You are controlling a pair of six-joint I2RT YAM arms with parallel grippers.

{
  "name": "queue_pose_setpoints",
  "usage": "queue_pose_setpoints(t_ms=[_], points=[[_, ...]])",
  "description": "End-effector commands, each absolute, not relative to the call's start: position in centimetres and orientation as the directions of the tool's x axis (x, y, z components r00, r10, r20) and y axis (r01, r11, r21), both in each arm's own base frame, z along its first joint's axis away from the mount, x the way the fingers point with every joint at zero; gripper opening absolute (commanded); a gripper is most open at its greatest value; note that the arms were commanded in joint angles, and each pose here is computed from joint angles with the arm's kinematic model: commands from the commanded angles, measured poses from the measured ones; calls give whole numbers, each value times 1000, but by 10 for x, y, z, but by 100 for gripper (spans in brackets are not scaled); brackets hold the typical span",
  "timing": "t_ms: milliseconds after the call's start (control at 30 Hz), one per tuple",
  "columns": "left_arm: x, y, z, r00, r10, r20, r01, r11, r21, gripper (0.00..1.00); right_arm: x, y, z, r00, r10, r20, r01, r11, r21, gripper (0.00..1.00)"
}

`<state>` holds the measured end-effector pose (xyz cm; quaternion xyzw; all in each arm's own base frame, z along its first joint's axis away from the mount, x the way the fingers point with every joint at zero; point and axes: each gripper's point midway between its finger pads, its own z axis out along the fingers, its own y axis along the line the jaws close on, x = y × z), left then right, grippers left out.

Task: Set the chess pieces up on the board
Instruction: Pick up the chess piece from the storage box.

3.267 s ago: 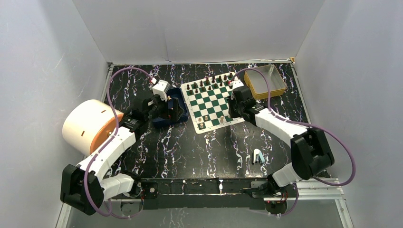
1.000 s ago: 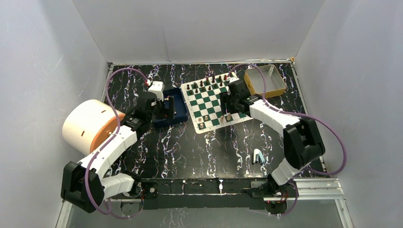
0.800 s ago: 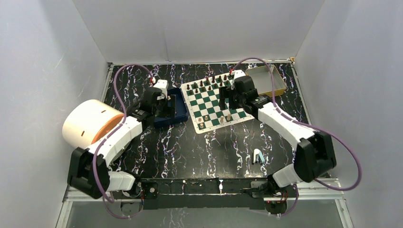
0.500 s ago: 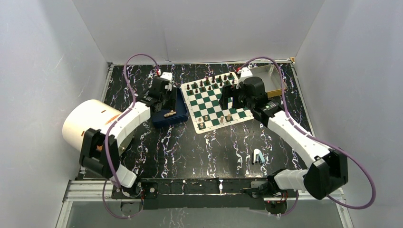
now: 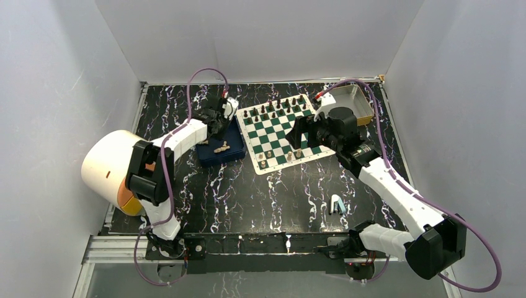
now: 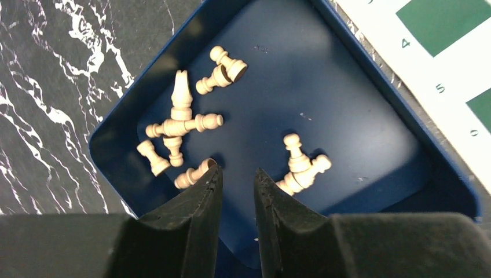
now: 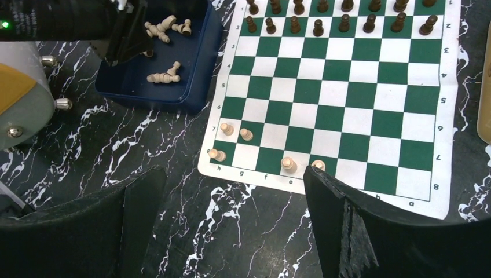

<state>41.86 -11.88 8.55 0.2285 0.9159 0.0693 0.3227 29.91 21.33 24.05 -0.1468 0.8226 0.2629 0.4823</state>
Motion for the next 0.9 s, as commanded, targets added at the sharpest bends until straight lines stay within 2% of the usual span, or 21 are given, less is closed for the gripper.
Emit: queue_pose_setpoints(t_ms=[0, 133, 400, 633, 867], points=[[439, -111, 101, -585, 627, -515, 513, 777, 364, 26, 299, 220, 256, -456, 44, -889, -529, 790, 310, 99], [441, -108, 92, -526, 729, -437, 624, 681, 384, 29, 298, 219, 259, -451, 49, -891, -528, 790, 310, 99], [452, -93, 71, -464, 807, -365, 710, 585, 393, 26, 298, 212, 271, -419, 67, -906, -510, 808, 295, 99], [451, -94, 55, -430, 839, -334, 765, 535, 358, 30, 299, 206, 278, -395, 82, -915, -496, 820, 287, 99], [451, -92, 43, -425, 853, -301, 784, 514, 348, 27, 301, 205, 283, -386, 84, -919, -492, 824, 282, 99]])
